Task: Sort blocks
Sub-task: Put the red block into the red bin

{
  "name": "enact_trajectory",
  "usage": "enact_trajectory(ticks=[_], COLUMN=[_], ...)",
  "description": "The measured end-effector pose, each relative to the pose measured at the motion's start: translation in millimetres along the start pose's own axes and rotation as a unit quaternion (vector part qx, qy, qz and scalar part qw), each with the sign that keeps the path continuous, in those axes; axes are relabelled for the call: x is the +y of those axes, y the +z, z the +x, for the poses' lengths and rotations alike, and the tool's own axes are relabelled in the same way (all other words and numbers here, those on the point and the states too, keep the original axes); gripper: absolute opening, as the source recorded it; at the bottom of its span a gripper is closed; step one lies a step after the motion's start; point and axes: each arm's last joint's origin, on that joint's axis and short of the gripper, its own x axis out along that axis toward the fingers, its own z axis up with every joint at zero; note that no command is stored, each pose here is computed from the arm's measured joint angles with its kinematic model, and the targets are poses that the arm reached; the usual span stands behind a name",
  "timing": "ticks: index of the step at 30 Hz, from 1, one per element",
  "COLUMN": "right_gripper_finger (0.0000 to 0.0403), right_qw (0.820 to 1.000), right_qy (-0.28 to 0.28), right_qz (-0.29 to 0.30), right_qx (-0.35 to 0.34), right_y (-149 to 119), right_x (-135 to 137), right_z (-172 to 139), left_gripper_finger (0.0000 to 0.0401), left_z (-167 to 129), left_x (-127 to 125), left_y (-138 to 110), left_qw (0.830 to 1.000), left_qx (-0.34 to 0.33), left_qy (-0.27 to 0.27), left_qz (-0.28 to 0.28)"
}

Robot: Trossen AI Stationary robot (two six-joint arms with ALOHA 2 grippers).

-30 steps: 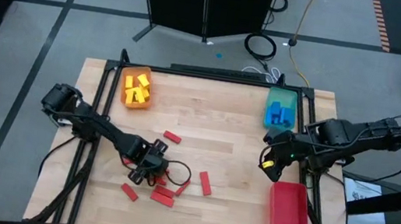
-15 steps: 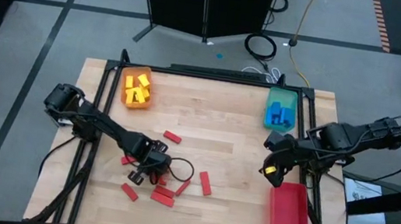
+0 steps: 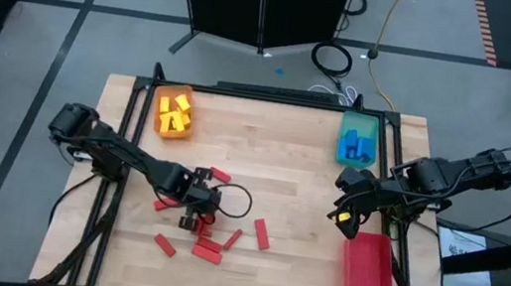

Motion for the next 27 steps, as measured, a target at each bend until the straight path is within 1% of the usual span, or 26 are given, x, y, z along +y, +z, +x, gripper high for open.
enact_trajectory(ticks=[4,7,10,14,16,18,21,24,27], right_gripper_finger=[0.0199,0.0199,0.0199,0.0199,0.0199,0.0199,0.0199,0.0199,0.0199], right_qw=[1.000,1.000,0.999,0.996,0.992,0.989,0.986,0.985,0.980], right_qy=[-0.007,-0.005,-0.015,-0.056,-0.079,-0.093,-0.096,-0.102,-0.129], right_qz=[-0.010,-0.017,-0.016,-0.015,-0.020,-0.031,-0.047,-0.037,-0.025], right_qx=[-0.012,-0.015,-0.025,-0.069,-0.094,-0.114,-0.127,-0.138,-0.151], right_y=[1,1,2,5,7,6,0,-6,-11], right_x=[0,0,0,0,1,2,5,4,0], right_z=[0,0,1,5,7,7,4,0,-3], left_gripper_finger=[0.0017,0.0009,0.0009,0.0010,0.0010,0.0010,0.0010,0.0010,0.0011], left_z=[-19,-34,-39,-52,-60,-71,-88,-102,-113], left_x=[4,9,14,21,24,29,35,39,39], left_y=[6,11,11,16,22,28,40,54,65], left_qw=[0.998,0.995,0.991,0.978,0.968,0.952,0.920,0.880,0.840], left_qx=[-0.029,-0.062,-0.073,-0.128,-0.170,-0.222,-0.313,-0.405,-0.479], left_qy=[0.022,0.023,0.022,0.013,0.004,-0.008,-0.028,-0.049,-0.074], left_qz=[-0.043,-0.074,-0.107,-0.163,-0.186,-0.210,-0.235,-0.245,-0.245])
